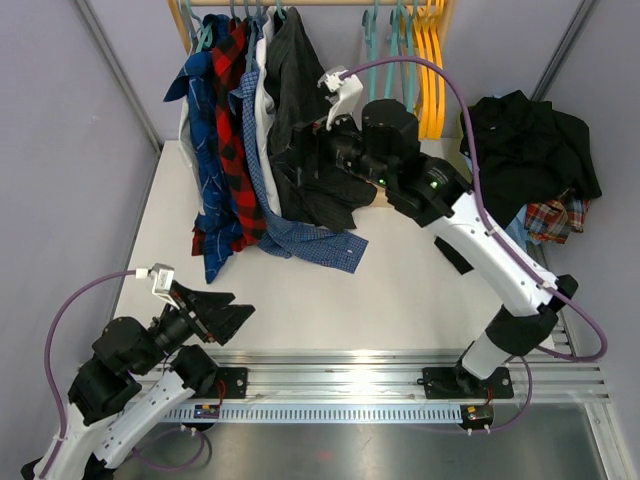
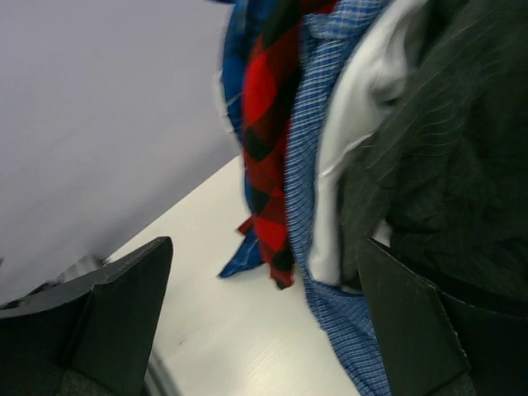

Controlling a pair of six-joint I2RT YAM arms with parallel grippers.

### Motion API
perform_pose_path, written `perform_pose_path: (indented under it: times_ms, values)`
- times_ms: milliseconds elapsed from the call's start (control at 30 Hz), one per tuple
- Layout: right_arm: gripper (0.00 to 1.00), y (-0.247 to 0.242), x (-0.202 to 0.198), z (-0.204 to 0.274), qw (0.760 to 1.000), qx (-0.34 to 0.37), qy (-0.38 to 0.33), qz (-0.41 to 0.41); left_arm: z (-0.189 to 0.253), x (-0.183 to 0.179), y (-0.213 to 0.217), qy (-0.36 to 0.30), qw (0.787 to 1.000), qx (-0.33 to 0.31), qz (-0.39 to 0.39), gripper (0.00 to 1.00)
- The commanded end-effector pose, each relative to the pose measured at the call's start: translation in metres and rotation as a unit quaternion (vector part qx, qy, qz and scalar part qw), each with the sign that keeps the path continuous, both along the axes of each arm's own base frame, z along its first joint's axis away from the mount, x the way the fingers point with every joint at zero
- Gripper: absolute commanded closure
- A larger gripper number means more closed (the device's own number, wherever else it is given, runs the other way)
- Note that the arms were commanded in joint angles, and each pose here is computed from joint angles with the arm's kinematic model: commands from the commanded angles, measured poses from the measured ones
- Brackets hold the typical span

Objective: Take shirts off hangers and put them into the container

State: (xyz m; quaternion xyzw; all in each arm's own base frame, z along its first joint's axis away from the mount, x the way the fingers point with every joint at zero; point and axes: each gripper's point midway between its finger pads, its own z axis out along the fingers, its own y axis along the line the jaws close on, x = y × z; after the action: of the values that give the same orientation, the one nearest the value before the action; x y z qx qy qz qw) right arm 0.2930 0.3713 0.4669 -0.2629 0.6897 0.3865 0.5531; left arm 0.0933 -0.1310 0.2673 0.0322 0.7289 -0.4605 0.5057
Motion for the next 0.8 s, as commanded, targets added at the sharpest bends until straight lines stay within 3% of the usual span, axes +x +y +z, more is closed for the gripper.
perform_pose_path:
  times_ms: [0,133,200,333,567,767]
  values:
    - [0.01,-0.021,0.037,0.037,0.985,0.019,-0.066,-0.161,0.032,-0.02,0.02,-0.063,0.996,-0.058,0.003,0.01]
    - [0.01,-0.04,0.069,0.048,0.94,0.029,-0.098,-0.326,0.033,-0.021,0.022,-0.064,0.996,-0.058,0.004,0.01]
    - [0.01,-0.037,0.083,0.036,0.925,0.014,-0.095,-0.367,0.034,-0.023,0.025,-0.067,0.996,-0.06,0.006,0.01]
    - [0.03,-0.033,0.102,0.039,0.906,0.001,-0.109,-0.408,0.035,-0.026,0.029,-0.07,0.995,-0.064,0.009,0.01]
    - [0.15,-0.013,0.124,0.028,0.897,0.003,-0.121,-0.425,0.034,-0.029,0.031,-0.068,0.995,-0.067,0.009,0.01]
    - [0.18,-0.017,0.146,0.024,0.891,0.01,-0.121,-0.438,0.036,-0.033,0.033,-0.068,0.995,-0.068,0.005,0.01]
